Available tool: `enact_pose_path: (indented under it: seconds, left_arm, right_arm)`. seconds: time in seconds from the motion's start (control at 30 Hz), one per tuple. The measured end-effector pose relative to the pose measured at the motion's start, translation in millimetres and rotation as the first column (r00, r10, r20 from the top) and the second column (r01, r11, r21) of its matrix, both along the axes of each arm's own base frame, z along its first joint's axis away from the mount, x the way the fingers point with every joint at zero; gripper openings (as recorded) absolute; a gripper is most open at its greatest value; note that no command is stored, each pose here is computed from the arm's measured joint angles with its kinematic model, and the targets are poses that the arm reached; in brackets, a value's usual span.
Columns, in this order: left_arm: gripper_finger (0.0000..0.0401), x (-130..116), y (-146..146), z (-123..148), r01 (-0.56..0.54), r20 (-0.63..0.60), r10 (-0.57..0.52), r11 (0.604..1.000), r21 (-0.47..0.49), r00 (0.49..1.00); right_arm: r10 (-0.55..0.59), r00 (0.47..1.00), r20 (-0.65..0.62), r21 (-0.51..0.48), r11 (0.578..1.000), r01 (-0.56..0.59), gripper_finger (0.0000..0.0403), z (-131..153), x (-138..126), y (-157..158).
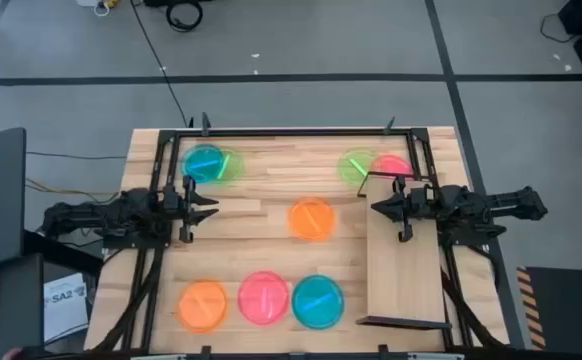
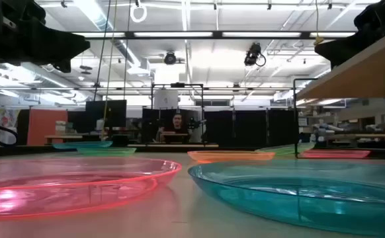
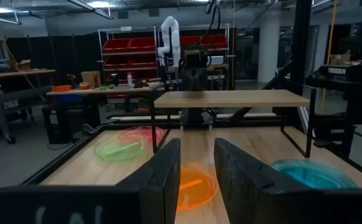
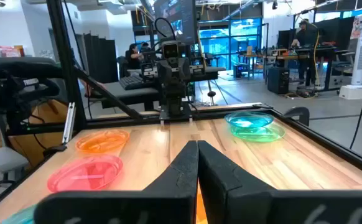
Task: Place and stack plates onto a shelf
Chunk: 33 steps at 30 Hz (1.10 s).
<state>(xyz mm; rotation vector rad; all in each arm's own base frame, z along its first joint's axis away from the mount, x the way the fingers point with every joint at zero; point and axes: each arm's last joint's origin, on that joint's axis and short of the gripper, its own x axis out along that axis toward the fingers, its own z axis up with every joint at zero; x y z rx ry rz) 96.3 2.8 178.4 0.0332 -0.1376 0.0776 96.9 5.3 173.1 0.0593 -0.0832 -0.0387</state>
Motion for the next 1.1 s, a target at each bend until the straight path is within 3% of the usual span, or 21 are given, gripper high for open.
enact_pose_path:
  seconds: [1.1]
  left_arm:
    - [0.0105, 0.5, 0.0, -0.6, 0.0, -0.006, 0.0, 1.0, 0.0, 1.0]
  right_arm:
    - [0.0, 1.0, 0.001, 0.0, 1.0, 0.0, 0.0016, 0.1, 0.0, 0.0]
